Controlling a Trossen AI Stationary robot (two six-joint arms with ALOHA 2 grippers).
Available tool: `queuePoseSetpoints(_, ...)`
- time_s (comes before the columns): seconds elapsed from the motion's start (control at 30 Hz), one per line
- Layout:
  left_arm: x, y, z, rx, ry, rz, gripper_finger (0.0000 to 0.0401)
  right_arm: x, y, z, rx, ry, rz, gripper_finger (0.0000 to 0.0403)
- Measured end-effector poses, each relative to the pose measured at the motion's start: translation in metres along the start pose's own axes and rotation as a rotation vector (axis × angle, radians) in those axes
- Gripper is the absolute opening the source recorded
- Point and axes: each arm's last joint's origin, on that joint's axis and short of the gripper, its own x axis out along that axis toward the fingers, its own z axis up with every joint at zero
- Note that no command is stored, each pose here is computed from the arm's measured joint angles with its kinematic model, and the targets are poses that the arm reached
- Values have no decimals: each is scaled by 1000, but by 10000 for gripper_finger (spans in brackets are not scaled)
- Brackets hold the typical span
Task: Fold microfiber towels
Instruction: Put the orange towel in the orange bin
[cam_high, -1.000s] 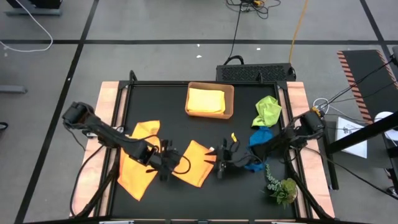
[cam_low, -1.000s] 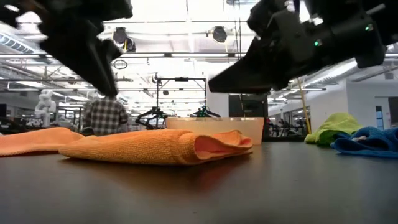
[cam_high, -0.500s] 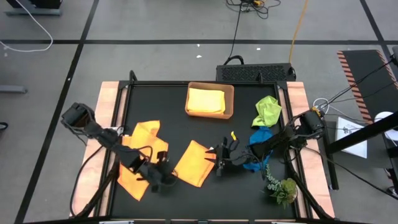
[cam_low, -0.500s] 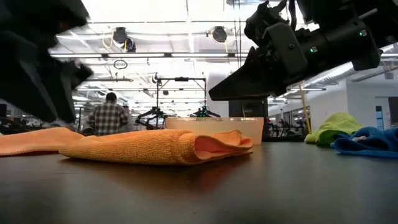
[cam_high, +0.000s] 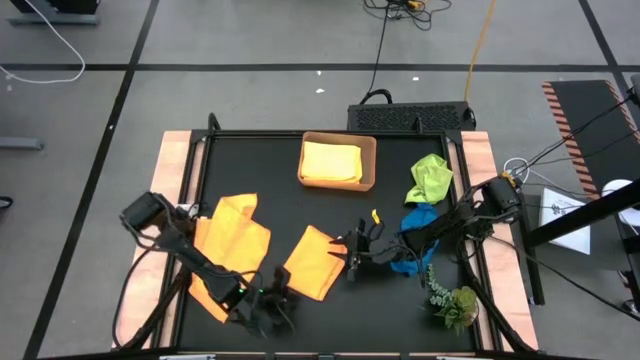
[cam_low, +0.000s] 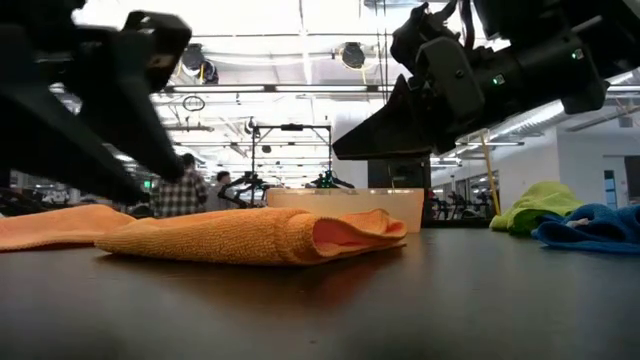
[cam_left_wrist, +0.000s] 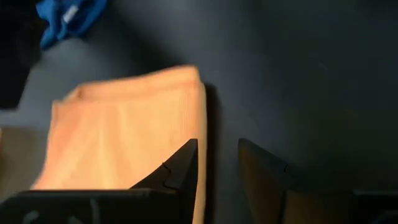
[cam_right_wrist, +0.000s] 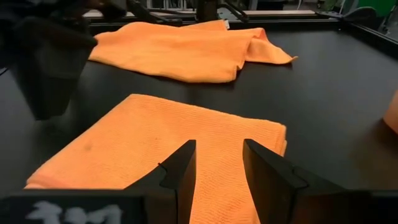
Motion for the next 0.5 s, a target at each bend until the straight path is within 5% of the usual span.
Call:
queuePoseSetpoints(0.17,8,8,16,45,9,34,129,0,0,0,0,0,1,125)
queuePoseSetpoints(0.5,38,6,8,106,68,35,237,0,0,0,-1,1,1,125)
